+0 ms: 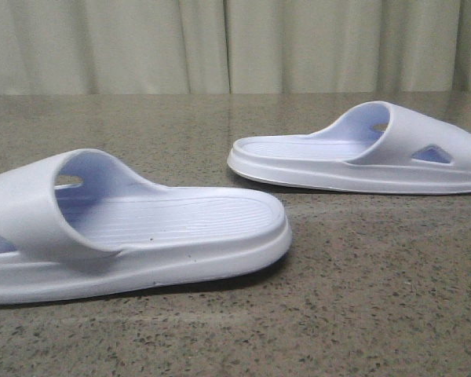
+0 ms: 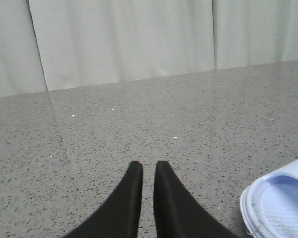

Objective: Insert blue slippers together front up

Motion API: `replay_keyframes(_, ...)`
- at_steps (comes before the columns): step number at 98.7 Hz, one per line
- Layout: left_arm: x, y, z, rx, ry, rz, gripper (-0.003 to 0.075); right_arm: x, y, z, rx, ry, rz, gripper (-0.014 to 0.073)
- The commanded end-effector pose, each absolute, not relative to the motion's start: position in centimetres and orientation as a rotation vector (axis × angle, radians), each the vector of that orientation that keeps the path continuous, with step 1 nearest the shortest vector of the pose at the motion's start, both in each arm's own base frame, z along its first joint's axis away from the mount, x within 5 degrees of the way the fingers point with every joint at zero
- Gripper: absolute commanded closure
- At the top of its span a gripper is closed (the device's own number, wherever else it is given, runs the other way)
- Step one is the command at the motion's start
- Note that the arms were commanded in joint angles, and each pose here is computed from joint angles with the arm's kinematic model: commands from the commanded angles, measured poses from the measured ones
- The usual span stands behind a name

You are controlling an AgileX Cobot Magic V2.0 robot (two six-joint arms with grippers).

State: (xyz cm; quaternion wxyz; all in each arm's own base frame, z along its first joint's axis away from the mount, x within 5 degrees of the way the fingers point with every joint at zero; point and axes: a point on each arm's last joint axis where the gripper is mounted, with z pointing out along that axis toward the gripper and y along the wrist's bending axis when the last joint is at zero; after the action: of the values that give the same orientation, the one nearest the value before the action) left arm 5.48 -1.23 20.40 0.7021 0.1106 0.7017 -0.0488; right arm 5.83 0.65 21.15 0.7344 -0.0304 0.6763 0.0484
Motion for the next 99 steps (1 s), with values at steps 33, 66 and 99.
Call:
replay_keyframes(33,5.24,-1.27,20.94,0.226,1.465,-0.138,0.0704,5.93,0.68,21.07,-0.075,1.436,0.097,0.0702)
replay_keyframes(66,5.24,-1.27,20.94,0.226,1.465,-0.138,0.0704,5.93,0.68,21.07,-0.075,1.436,0.097,0.0702)
replay_keyframes(99,5.23,-1.27,20.96,0.226,1.463,-0.139,0.0704,5.86,0.7,21.5,-0.075,1.393,0.1,0.0702)
